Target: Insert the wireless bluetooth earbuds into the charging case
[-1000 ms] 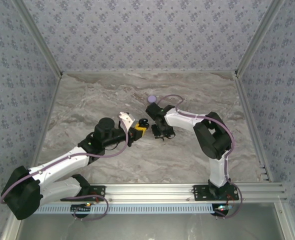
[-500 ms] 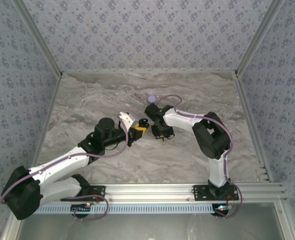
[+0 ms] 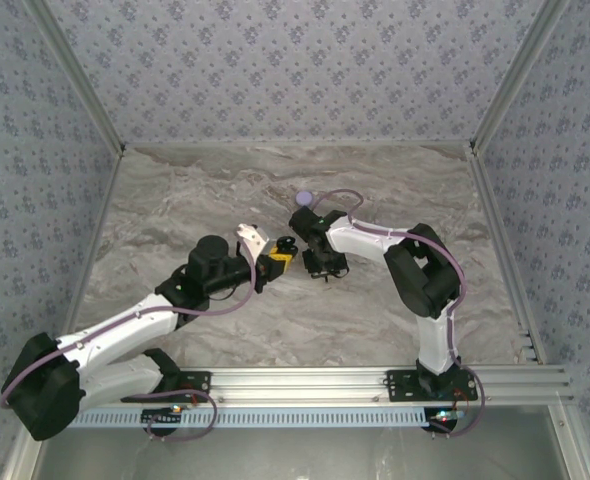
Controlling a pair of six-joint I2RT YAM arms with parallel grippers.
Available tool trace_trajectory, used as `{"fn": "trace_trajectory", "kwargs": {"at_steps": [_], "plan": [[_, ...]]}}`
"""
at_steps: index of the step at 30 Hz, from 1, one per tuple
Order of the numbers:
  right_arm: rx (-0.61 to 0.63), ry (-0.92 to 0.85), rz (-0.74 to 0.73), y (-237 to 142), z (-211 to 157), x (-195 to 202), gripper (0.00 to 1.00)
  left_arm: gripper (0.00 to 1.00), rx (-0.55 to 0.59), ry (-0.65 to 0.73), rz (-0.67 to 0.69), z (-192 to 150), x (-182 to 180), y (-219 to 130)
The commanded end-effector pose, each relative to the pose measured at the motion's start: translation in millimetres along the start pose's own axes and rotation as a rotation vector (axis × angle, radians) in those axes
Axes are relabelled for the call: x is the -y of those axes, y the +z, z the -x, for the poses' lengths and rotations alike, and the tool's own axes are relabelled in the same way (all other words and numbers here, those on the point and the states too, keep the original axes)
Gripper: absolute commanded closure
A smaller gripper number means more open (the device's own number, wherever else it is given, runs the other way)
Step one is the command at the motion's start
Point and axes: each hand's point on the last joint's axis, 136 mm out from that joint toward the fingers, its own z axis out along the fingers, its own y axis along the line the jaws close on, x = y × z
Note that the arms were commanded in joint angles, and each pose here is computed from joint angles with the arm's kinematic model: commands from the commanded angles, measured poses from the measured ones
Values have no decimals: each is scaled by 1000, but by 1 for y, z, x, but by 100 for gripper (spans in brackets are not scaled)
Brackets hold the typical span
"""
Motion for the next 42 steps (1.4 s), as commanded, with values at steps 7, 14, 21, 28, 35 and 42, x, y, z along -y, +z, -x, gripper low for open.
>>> {"fn": "trace_trajectory", "kwargs": {"at_steps": [7, 14, 21, 28, 35, 42], "plan": [[17, -20, 44, 8, 3, -1, 78, 88, 18, -4, 15, 3, 0, -6], [82, -8, 98, -6, 18, 9, 79, 88, 3, -31, 44, -3, -6, -4], [176, -9, 251, -28, 29, 14, 79, 88, -33, -127, 91, -18, -19, 13], [296, 20, 383, -58, 39, 21, 79, 88, -43, -199, 111, -29, -28, 29], [443, 13, 497, -104, 46, 28, 80, 88, -24, -234, 73, -31, -25, 40], [549, -23, 596, -151, 49, 25, 79, 88, -8, -254, 36, -31, -22, 48]]}}
